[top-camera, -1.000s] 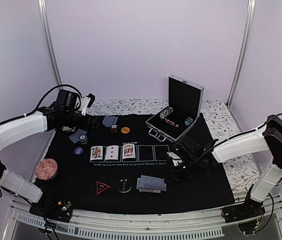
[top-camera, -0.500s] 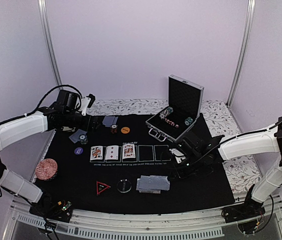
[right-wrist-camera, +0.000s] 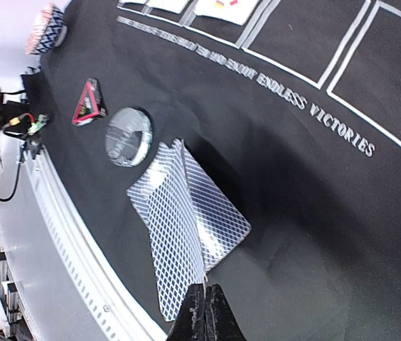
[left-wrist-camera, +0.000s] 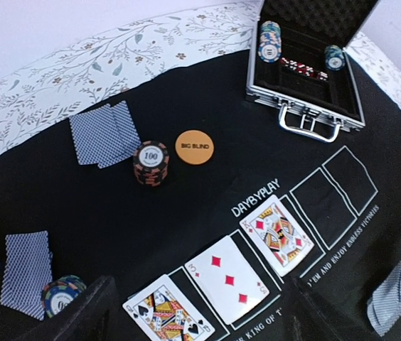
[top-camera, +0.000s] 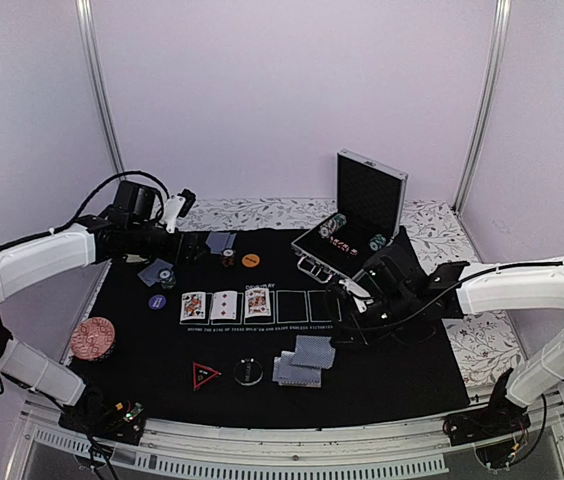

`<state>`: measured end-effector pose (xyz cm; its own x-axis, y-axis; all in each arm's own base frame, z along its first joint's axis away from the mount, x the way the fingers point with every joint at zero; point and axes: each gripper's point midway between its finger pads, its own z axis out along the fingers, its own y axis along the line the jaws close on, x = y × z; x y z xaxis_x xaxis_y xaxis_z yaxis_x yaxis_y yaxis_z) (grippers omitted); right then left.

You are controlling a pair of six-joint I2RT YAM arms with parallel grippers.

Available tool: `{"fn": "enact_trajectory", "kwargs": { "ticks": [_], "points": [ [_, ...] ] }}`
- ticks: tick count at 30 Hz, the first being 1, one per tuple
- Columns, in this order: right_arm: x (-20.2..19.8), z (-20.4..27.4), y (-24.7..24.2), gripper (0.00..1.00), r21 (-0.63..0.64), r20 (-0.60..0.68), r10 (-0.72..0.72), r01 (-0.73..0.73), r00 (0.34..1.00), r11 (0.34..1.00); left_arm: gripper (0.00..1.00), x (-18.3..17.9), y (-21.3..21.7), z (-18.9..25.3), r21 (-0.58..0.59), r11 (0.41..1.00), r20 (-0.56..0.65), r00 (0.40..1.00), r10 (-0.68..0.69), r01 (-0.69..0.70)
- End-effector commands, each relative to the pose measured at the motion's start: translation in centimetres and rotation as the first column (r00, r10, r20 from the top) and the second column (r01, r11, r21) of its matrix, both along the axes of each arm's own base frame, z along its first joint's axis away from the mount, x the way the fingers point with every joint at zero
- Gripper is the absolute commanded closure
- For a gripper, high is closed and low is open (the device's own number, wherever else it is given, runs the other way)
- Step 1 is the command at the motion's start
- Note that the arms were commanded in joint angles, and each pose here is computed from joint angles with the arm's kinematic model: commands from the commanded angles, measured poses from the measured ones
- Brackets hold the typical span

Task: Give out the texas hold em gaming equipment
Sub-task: Pick up the poker card from the face-down deck piles, then pass from the right arm to the left

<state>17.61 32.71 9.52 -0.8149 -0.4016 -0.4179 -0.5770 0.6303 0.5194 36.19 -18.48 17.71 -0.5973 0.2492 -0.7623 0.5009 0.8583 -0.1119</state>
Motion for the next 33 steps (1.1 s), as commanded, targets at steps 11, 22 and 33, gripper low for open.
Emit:
{"fn": "enact_trajectory", "kwargs": {
  "ticks": [11, 22, 33],
  "points": [
    [0.6, 6.8, 2.0, 0.98, 0.239, 0.187, 0.112, -0.155, 0.976, 0.958, 0.44, -11.4, -11.6, 3.4, -0.285, 0.732, 0.081, 0.777, -0.625, 0.619],
    [-0.9, 9.5, 3.2, 0.98, 0.323, 0.283, 0.233, -0.321, 0.93, 0.89, 0.12, -19.2, -17.8, -0.2, -0.362, 0.54, 0.015, 0.584, -0.811, 0.76],
    [-0.9, 10.2, 3.5, 0.98, 0.334, 0.33, 0.249, -0.36, 0.91, 0.871, 0.52, -20.6, -20.1, -1.1, -0.469, 0.455, 0.005, 0.517, -0.856, 0.757]
  ]
}}
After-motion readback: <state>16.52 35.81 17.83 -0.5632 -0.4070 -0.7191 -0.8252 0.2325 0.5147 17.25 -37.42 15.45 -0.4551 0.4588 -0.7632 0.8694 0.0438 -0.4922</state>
